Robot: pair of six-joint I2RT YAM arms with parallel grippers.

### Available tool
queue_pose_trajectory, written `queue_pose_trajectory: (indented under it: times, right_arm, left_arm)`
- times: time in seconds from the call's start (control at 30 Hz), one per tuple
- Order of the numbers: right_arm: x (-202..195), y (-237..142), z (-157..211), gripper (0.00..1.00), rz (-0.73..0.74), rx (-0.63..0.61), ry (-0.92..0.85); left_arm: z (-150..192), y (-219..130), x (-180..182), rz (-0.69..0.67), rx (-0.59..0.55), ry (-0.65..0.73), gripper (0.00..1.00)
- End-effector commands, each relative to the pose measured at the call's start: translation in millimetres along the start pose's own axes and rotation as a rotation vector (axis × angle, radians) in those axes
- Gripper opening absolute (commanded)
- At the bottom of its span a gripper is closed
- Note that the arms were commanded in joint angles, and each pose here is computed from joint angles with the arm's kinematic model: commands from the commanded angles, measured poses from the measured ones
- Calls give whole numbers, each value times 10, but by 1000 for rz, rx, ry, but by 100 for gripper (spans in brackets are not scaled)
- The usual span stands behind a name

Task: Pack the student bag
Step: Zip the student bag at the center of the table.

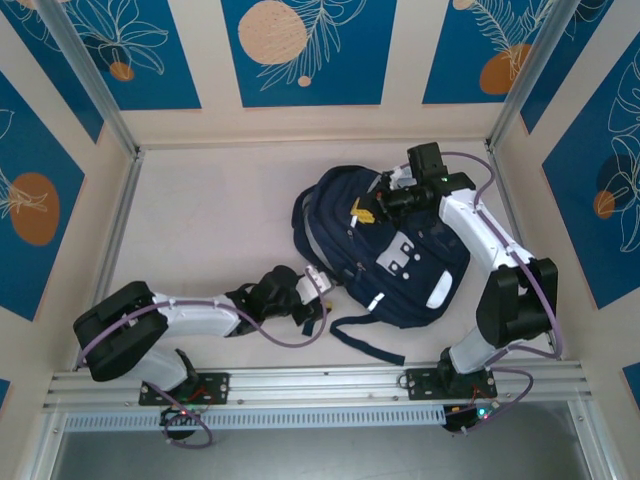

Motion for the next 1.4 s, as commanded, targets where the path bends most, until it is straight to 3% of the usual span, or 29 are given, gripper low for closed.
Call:
queue_pose_trajectory:
  times: [0.0, 0.2, 0.23, 0.3, 0.33, 0.37, 0.5, 0.67, 0.87, 0.97, 1.37]
  right_arm:
    - [426, -253, 115, 0, -147, -10, -94]
    - [496, -347, 191, 0, -200, -30, -106]
    - [504, -361, 203, 0, -206, -32, -108]
    - [512, -391, 235, 0, -211, -38, -113]
    - [509, -398, 248, 0, -214, -40, -110]
    - [508, -407, 260, 0, -220, -43, -106]
    - [521, -427, 288, 0, -239, -53, -98]
    - [517, -430, 324, 0, -244, -50, -87]
    - [486, -395, 334, 0, -250, -49, -73]
    - [487, -379, 330, 0, -258, -47, -70]
    - [354, -406, 317, 0, -207, -72, -45]
  left_arm:
    - [-113, 22, -133, 86, -35, 42, 54]
    - [-61, 77, -26, 37, -67, 9, 55]
    - [-75, 92, -15, 30, -72, 10, 59]
    - [-116, 124, 46, -9, -90, 2, 86]
    - [-145, 144, 74, -26, -100, 4, 93]
    - [-165, 176, 82, -32, -101, 14, 93]
    - [-234, 301, 115, -49, -101, 35, 86]
    - [-337, 402, 66, -13, -105, 43, 68]
    - [-385, 501, 58, -8, -98, 44, 62]
    - [-424, 551, 26, 12, -93, 46, 55]
    - [-410, 587, 69, -16, -62, 55, 9]
Point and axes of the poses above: each hand's point on the last joint's axis, 136 mm out from that joint toward the fingers, its own y axis out along the fingers, its own x axis along the line the jaws close on, z = x × y, the point moved 2 cm from there along -y, back along the fingers, and after that the axes turned 15 degrees about -y, right-handed, at the moved point
